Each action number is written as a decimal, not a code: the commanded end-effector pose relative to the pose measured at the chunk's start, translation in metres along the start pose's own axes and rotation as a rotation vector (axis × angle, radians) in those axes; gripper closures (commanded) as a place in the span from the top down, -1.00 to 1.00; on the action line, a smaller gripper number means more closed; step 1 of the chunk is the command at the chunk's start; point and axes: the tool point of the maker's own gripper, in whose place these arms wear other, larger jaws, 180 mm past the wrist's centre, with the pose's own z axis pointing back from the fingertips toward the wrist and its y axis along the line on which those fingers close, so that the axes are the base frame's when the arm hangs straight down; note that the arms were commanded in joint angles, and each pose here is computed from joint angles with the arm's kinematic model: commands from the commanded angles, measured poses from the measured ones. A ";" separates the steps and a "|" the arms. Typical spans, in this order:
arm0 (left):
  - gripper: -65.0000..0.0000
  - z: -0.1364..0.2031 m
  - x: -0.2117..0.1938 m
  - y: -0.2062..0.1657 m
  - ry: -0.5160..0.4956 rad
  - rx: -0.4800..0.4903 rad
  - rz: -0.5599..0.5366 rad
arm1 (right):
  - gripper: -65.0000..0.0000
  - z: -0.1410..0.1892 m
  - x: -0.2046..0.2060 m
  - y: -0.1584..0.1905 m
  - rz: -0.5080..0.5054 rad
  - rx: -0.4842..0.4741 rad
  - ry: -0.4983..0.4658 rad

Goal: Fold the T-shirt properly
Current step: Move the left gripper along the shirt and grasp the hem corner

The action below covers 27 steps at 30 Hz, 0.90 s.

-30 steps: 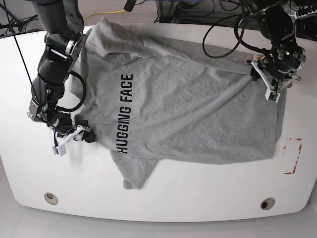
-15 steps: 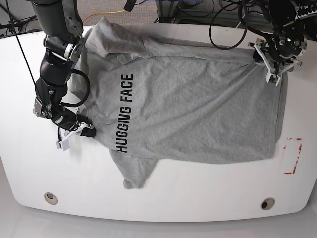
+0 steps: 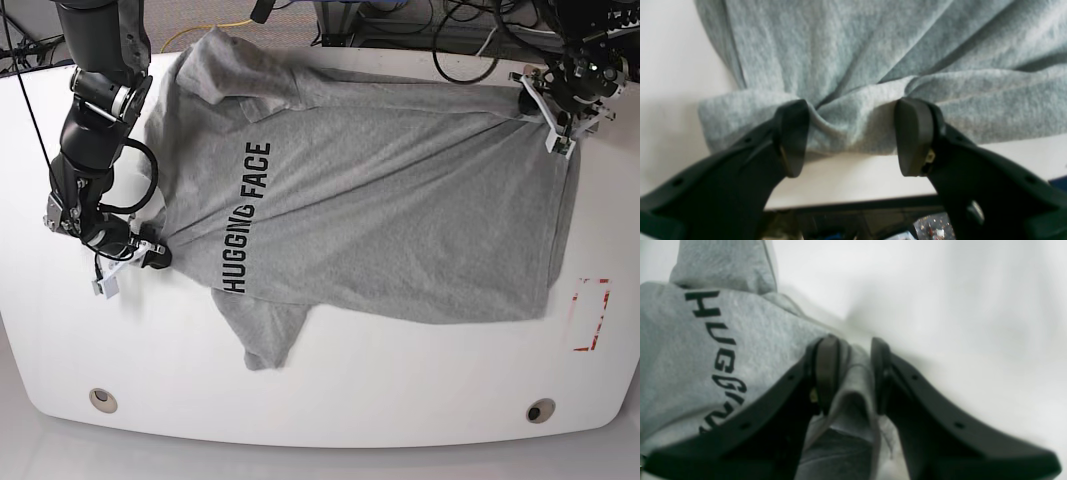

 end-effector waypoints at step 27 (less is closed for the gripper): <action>0.15 0.044 0.028 0.026 -0.039 0.168 -0.100 | 0.21 -0.064 0.066 0.102 0.094 0.138 -0.125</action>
